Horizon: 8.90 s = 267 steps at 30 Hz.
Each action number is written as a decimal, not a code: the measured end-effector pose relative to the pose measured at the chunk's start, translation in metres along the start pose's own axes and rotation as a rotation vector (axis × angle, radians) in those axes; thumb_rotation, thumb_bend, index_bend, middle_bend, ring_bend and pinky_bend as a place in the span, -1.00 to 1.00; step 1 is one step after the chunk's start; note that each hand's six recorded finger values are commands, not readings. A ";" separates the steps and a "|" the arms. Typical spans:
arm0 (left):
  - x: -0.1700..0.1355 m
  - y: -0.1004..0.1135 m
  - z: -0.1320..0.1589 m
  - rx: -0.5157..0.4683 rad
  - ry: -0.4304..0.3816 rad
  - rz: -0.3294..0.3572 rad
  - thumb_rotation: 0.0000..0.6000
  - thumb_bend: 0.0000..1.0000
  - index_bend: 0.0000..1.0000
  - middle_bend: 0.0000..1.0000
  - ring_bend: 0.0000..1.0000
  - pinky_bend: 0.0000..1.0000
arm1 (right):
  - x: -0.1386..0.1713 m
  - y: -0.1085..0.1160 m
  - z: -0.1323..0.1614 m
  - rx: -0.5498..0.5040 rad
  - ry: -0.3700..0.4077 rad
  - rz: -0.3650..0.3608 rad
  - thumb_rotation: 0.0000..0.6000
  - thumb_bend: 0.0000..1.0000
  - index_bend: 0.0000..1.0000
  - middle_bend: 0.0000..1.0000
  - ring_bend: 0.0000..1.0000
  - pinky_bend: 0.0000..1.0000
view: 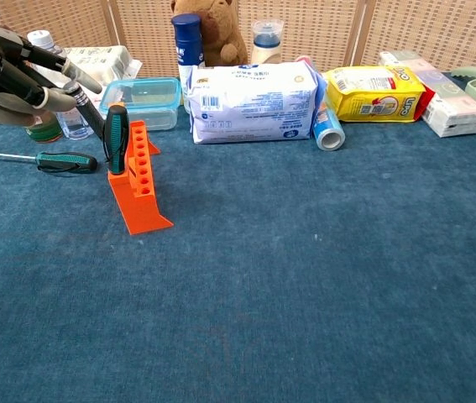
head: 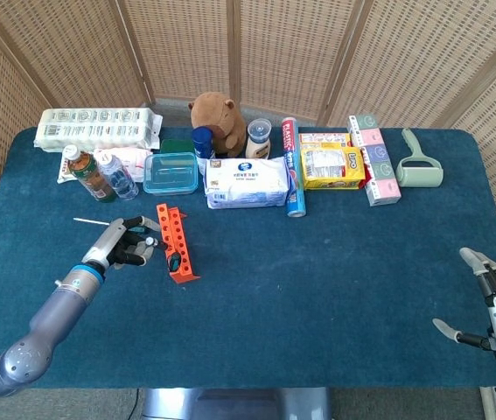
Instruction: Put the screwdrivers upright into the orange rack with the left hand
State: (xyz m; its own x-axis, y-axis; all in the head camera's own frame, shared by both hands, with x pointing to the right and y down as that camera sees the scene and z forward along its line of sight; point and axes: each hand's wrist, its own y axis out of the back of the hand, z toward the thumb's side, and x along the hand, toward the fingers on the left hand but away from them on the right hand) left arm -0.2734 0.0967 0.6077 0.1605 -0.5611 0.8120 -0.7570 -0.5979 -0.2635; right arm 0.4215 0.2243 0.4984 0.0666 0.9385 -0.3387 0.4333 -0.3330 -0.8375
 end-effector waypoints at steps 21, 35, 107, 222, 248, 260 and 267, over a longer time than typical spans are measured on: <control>0.001 -0.006 0.012 -0.015 -0.100 0.016 1.00 0.10 -0.34 0.78 0.86 0.78 | 0.000 0.000 0.000 0.000 0.000 0.001 1.00 -0.67 -0.98 -0.81 -0.81 -0.82; -0.013 0.013 0.015 -0.023 -0.151 0.057 1.00 0.03 -0.34 0.78 0.86 0.78 | -0.001 -0.002 0.001 0.004 0.000 0.005 1.00 -0.67 -0.98 -0.81 -0.81 -0.82; 0.019 -0.063 0.083 1.057 -0.325 0.269 -1.00 -1.00 0.07 0.62 0.86 0.78 | -0.001 0.002 -0.001 -0.006 -0.010 -0.002 1.00 -0.67 -0.99 -0.81 -0.81 -0.82; 0.026 -0.001 0.058 0.875 -0.283 0.373 -1.00 -1.00 0.36 0.62 0.86 0.80 | -0.001 0.004 -0.004 -0.009 -0.021 -0.002 1.00 -0.67 -0.99 -0.81 -0.81 -0.82; 0.038 -0.018 0.059 0.895 -0.310 0.379 -0.98 -1.00 -0.27 0.56 0.86 0.80 | -0.001 0.006 -0.005 -0.015 -0.021 -0.007 1.00 -0.67 -0.99 -0.81 -0.81 -0.82; 0.052 -0.024 0.060 0.937 -0.344 0.427 -0.70 -1.00 -0.30 0.53 0.86 0.80 | -0.001 0.005 -0.006 -0.011 -0.026 -0.003 1.00 -0.67 -0.99 -0.81 -0.81 -0.82; 0.055 -0.038 0.063 0.946 -0.365 0.429 -0.63 -1.00 -0.30 0.53 0.86 0.80 | -0.002 0.006 -0.007 -0.014 -0.026 -0.004 1.00 -0.68 -0.99 -0.81 -0.81 -0.82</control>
State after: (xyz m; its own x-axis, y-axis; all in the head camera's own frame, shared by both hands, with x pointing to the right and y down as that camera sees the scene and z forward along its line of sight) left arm -0.1962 0.0524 0.6298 0.2957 -0.8693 0.3961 -0.0289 -0.4226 -0.9059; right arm 0.4299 0.2214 0.4971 0.0414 0.9372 -0.3462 0.4464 -0.3273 -0.8328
